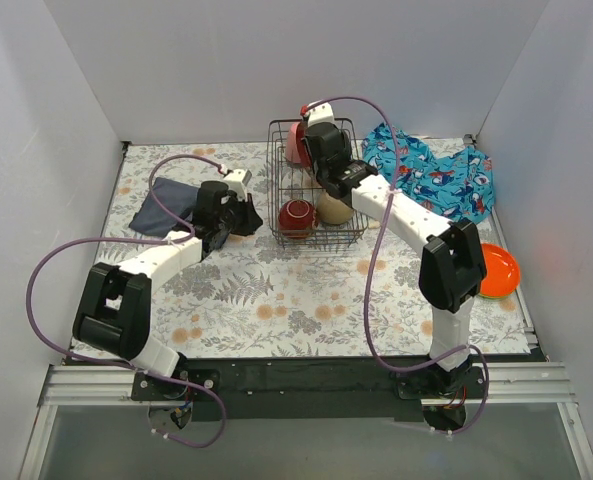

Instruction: Load the mixed dishes into the dish rack

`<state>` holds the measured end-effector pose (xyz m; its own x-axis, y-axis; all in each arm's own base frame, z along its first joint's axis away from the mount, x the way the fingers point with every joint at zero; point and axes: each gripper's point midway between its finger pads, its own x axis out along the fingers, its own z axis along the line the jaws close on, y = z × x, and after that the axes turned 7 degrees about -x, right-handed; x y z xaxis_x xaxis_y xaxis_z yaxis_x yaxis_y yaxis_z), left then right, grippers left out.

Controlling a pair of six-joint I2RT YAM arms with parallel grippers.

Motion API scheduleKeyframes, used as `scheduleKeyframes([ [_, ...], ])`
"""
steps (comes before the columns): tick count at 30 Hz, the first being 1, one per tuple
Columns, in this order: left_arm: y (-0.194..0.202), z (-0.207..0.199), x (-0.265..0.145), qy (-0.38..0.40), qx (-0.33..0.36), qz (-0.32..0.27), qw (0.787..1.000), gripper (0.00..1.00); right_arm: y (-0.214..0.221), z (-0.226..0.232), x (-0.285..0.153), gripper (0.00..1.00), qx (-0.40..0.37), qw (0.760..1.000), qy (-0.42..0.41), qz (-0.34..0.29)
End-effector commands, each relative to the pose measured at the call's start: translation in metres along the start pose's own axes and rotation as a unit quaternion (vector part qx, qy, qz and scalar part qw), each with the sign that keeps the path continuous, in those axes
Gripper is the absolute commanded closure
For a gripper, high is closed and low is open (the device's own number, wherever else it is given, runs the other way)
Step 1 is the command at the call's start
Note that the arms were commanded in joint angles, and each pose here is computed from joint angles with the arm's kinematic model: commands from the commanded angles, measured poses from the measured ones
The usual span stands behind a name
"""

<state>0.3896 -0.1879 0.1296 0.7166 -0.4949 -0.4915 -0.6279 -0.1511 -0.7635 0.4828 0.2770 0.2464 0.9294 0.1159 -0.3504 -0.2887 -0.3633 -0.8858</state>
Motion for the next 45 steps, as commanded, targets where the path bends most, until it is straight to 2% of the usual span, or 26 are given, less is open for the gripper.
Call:
scheduleKeyframes([
  [1,0.014,-0.022,-0.007,0.051,0.020,0.016,0.998,1.00,-0.059,-0.025,0.001,0.99,0.045,0.992,0.083,-0.081],
  [7,0.027,-0.035,-0.012,0.077,0.021,0.030,0.996,1.00,-0.063,-0.030,0.013,0.99,0.024,0.982,0.162,-0.097],
  [18,0.034,-0.048,-0.022,0.116,0.015,0.037,0.992,1.00,-0.050,-0.026,0.017,0.99,0.033,0.971,0.220,-0.086],
  [36,0.040,-0.049,-0.029,0.121,0.019,0.037,0.992,1.00,-0.019,-0.021,0.034,0.99,0.047,0.959,0.273,-0.061],
  [45,0.041,-0.048,-0.030,0.120,0.020,0.038,0.992,1.00,0.000,-0.011,0.049,0.99,0.039,0.961,0.268,-0.049],
])
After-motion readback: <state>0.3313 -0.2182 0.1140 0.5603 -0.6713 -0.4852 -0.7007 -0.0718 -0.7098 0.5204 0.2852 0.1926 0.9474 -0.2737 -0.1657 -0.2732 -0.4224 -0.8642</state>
